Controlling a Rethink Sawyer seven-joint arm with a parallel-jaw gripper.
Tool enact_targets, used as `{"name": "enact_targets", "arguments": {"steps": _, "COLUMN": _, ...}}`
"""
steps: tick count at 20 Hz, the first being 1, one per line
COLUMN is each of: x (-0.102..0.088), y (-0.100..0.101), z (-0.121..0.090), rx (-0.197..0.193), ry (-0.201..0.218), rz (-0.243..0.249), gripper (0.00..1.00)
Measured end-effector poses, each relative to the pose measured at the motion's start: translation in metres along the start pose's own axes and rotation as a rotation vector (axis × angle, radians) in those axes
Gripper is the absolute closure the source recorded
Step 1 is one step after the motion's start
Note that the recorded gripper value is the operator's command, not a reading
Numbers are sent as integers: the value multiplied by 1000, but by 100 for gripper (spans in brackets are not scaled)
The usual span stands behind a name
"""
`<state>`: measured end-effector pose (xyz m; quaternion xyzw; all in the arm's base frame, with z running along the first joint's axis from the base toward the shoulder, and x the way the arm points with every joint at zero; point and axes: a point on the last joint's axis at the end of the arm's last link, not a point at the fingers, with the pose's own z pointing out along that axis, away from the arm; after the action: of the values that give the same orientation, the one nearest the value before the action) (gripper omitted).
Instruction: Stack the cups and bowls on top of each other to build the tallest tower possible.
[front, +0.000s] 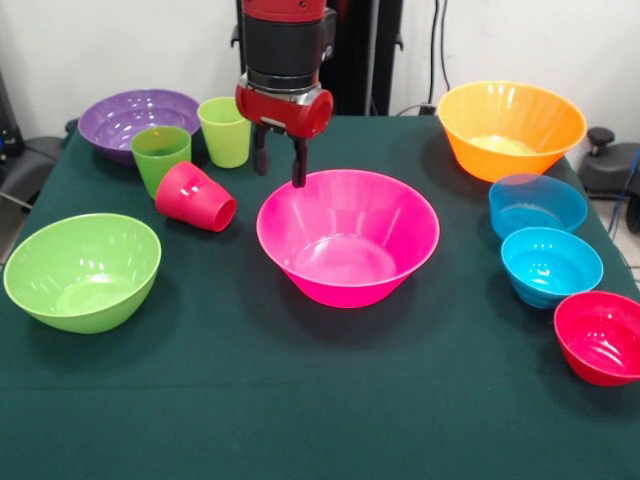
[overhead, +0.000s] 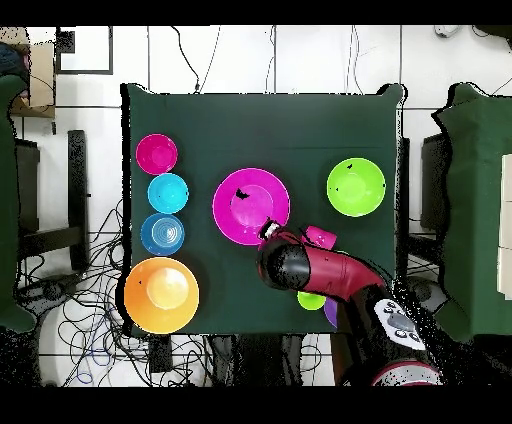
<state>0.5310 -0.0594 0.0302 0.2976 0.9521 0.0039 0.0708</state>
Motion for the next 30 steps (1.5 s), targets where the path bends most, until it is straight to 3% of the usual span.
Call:
{"name": "enact_targets", "arguments": {"steps": 8, "x": 3, "y": -2, "z": 3, "rx": 4, "ry": 7, "rz": -8, "gripper": 0}}
{"name": "enact_targets", "arguments": {"steps": 19, "x": 1, "y": -1, "z": 4, "rx": -7, "ry": -22, "rz": -14, "gripper": 0}}
{"name": "enact_targets", "arguments": {"steps": 30, "x": 13, "y": -2, "z": 22, "rx": -14, "ry": -8, "rz": -13, "gripper": 0}}
